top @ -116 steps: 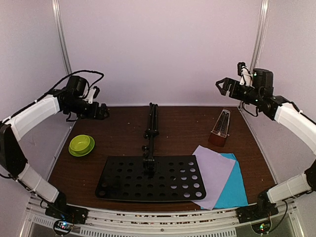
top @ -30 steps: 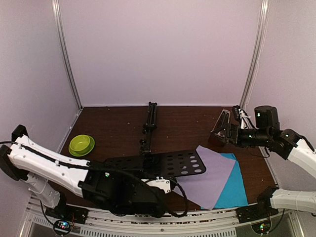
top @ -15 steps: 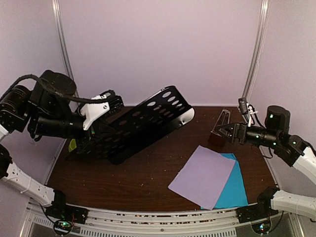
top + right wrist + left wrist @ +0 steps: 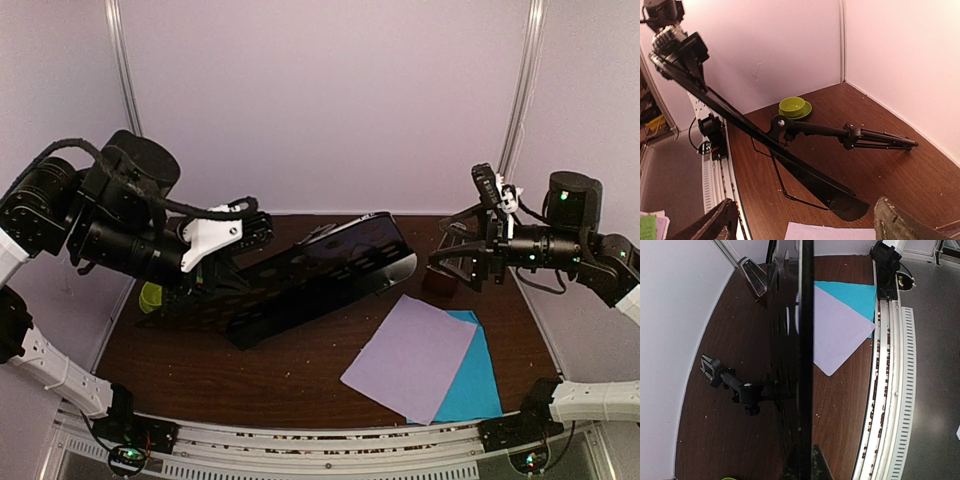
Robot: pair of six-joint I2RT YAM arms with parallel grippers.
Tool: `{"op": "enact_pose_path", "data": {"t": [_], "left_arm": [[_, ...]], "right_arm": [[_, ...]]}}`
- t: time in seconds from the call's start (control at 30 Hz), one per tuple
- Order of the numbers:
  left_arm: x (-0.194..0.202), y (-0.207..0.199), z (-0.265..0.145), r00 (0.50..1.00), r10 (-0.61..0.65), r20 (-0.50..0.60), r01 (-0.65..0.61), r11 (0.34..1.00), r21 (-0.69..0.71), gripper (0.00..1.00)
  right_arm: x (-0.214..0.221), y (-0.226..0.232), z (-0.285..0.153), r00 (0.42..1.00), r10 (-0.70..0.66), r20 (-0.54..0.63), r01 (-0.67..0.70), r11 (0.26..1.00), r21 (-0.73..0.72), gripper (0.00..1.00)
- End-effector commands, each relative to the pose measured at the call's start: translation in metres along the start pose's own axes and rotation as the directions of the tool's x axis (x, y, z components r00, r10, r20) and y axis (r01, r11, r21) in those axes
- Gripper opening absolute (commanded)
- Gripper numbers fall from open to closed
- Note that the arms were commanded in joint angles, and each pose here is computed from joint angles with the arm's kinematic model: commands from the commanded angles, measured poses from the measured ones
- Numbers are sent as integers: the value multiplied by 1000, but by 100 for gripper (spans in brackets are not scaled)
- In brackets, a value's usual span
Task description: Set up the instrument practice props
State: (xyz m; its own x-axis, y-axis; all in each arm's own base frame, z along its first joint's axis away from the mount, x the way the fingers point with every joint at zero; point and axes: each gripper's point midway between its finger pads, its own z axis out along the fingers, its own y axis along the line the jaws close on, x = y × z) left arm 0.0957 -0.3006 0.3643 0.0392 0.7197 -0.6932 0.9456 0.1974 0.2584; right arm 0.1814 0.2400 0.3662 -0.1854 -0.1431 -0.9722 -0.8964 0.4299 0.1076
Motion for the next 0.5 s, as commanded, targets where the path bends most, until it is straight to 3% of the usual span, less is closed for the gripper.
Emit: {"op": "enact_pose_path", "data": {"t": [0.0,0.27,0.47], "left_arm": [[-73,-4,-40,948,19,317,-41,997,60,0],[-76,-15,-28,954,60,295,-95,990,106,0],[-80,-13,-29,950,92,297,-125,988,92,0]], "right_arm": [[16,13,-2,973,-194,-122,194,981,-17,94],[6,29,19,940,-311,-140,303,950,-81,85],[16,43,41,905,-383,-187,359,921,-150,70]]}}
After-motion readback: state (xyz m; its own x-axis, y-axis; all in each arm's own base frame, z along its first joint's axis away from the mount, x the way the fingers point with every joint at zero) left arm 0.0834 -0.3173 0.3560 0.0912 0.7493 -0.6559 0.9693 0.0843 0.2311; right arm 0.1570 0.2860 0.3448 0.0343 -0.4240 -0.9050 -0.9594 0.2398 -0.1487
